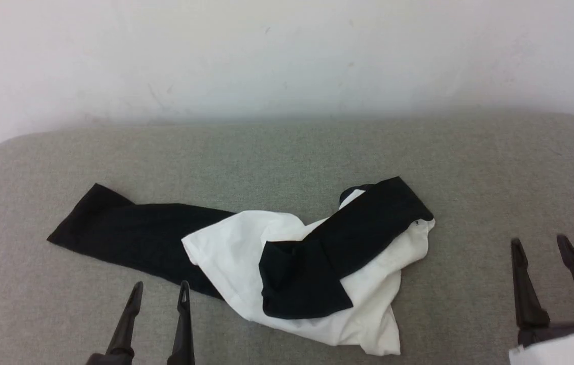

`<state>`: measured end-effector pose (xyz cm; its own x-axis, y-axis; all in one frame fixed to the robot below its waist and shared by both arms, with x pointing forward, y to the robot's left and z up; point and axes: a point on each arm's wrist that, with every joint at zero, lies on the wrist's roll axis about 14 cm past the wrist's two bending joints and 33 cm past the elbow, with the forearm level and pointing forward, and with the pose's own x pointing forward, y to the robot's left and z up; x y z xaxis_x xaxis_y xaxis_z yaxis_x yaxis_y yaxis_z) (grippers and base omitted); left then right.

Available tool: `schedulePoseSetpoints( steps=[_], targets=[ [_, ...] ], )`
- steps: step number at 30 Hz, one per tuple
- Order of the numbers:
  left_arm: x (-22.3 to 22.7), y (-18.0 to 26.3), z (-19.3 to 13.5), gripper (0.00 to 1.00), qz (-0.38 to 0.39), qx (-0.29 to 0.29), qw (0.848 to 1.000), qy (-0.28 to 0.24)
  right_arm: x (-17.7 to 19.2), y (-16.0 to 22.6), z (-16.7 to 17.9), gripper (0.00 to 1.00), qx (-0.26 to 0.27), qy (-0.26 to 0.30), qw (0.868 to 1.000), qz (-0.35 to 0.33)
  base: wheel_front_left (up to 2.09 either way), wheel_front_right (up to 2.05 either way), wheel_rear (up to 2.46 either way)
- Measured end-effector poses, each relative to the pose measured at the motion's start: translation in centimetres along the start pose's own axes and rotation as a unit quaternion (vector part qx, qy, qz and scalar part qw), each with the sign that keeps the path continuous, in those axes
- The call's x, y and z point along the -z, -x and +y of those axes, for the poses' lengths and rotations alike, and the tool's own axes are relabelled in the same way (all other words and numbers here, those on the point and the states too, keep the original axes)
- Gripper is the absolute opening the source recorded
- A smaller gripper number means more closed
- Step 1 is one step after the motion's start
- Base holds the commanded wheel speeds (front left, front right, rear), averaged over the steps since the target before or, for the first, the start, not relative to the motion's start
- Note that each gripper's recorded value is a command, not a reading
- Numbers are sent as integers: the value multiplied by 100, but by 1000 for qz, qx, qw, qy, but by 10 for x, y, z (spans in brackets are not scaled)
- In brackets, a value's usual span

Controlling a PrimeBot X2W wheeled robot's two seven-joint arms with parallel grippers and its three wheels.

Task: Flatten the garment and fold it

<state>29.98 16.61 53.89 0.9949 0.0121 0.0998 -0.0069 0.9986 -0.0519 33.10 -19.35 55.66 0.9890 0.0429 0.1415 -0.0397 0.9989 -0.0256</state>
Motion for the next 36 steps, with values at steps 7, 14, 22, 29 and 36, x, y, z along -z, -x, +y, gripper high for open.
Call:
schedulePoseSetpoints(
  steps=[7,14,22,29,36],
  targets=[
    [2,-14,6,100,0,-10,1000,1,10,-51,41,100,-68,-11,995,73,0,0,0],
    [15,-28,5,100,15,-19,1000,17,74,-75,69,100,-147,8,957,251,0,0,0],
    [29,-31,17,100,32,-45,998,20,152,-57,92,100,-214,54,879,422,0,0,0],
    [39,-33,28,100,47,-62,997,15,184,-63,108,22,-243,79,854,454,0,0,0],
    [45,-33,30,100,53,-65,996,16,164,-91,120,0,-240,61,889,385,0,0,0]
  ],
)
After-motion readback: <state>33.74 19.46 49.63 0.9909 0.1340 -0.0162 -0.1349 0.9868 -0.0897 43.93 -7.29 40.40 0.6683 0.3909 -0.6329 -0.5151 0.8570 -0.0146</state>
